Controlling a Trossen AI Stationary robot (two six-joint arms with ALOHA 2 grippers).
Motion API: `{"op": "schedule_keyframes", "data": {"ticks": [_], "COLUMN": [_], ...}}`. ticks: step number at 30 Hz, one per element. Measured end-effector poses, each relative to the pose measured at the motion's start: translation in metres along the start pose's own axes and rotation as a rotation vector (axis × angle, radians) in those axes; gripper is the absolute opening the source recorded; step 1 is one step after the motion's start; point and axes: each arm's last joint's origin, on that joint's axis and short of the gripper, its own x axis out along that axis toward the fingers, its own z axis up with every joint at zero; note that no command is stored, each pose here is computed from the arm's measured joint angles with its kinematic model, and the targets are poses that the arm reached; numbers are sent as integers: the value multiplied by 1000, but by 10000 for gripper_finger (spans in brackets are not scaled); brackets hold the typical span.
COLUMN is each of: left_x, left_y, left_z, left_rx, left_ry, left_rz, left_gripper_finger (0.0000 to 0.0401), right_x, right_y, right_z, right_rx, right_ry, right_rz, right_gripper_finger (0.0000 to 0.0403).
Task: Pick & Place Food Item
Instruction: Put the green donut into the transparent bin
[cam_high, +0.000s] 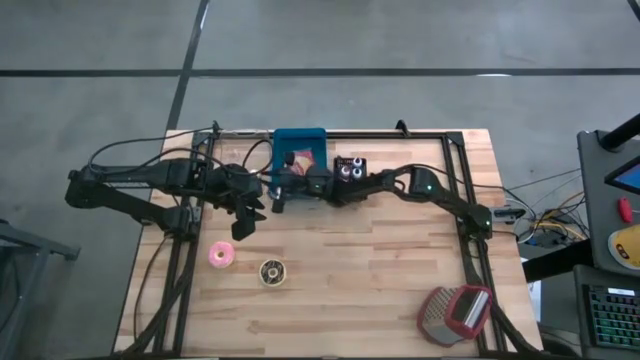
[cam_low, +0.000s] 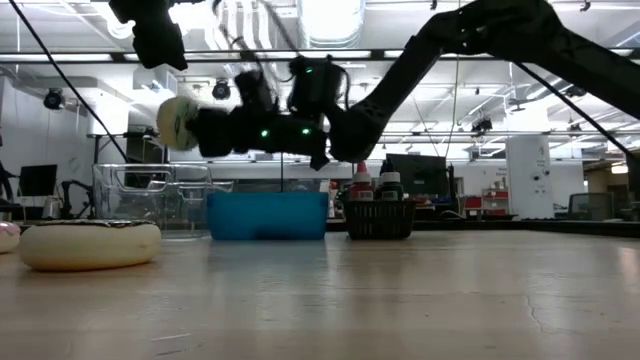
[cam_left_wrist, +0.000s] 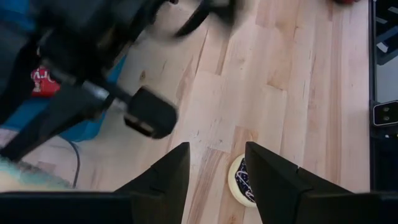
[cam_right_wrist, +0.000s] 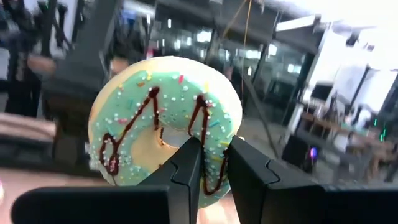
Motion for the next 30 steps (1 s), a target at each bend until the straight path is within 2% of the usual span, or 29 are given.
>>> {"op": "schedule_keyframes", "data": {"ticks": [3, 18, 27, 30], "left_x": [0, -1, 0, 0], "left_y": [0, 0, 0, 0], "left_z": [0, 0, 0, 0], "left_rx": [0, 3, 3, 3], "left_ry": [0, -1, -1, -1], "left_rz": [0, -1, -1, 0], "left_gripper_finger": [161, 161, 161, 161], "right_x": [8, 31, 31, 31], "right_y": [0, -12, -14, -13], "right_z": [-6, 6, 5, 5], "right_rx": [-8, 10, 12, 81], "right_ry": [86, 349, 370, 370], "right_rz": [3, 5, 6, -4], "right_gripper_finger": [63, 63, 63, 66]}}
